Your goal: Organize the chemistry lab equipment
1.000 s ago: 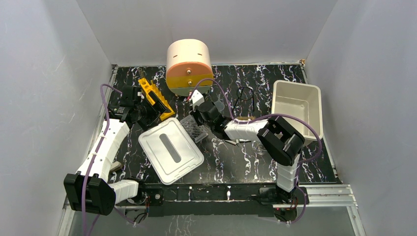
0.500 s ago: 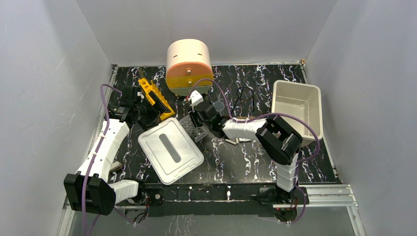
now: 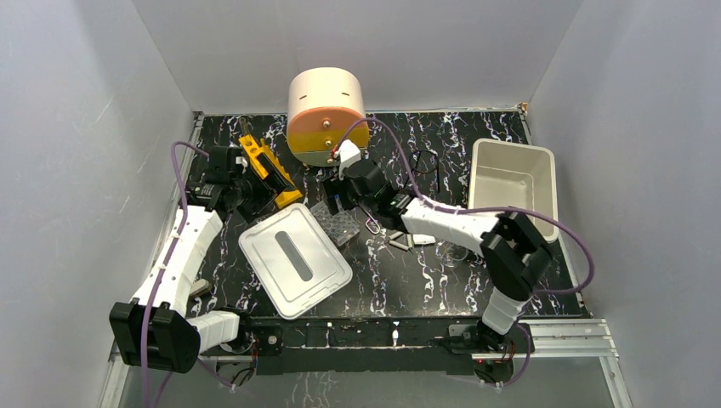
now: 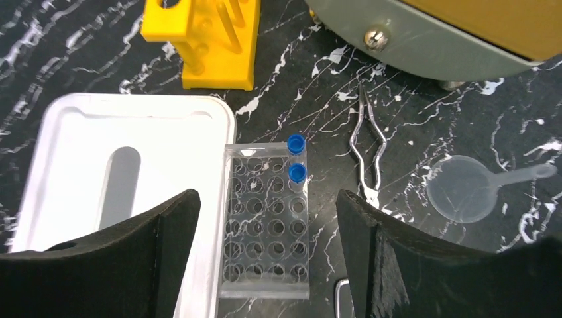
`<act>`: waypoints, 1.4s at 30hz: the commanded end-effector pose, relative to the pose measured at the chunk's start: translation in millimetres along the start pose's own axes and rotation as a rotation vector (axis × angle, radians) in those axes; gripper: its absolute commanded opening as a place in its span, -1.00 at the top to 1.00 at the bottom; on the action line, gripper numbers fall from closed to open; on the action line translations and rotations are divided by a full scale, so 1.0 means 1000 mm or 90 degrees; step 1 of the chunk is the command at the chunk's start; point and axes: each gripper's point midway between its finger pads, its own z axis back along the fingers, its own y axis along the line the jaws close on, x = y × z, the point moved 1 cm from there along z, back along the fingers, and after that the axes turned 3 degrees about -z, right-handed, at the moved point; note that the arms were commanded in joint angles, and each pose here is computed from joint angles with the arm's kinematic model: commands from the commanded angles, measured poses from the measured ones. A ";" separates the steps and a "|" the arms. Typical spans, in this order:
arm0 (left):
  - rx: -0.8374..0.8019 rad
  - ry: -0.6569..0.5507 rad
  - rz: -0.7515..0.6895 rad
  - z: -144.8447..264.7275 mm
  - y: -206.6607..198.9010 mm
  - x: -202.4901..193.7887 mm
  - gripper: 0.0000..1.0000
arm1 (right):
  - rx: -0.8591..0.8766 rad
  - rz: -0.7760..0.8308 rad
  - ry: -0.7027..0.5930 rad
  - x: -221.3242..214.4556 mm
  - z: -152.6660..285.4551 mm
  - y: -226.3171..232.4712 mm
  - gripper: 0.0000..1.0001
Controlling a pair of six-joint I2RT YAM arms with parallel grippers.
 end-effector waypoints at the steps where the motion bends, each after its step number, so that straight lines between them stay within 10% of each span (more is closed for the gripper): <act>1: -0.040 -0.058 -0.039 0.022 -0.016 0.017 -0.92 | 0.023 -0.073 -0.055 0.062 0.045 -0.001 -0.68; 19: -0.185 -0.118 -0.132 0.031 -0.063 0.042 -0.97 | -0.205 -0.146 0.179 0.000 0.158 -0.113 -0.64; 42: -0.257 -0.048 -0.101 0.028 -0.076 0.021 -0.86 | -0.444 -0.258 0.159 0.034 0.108 -0.257 -0.40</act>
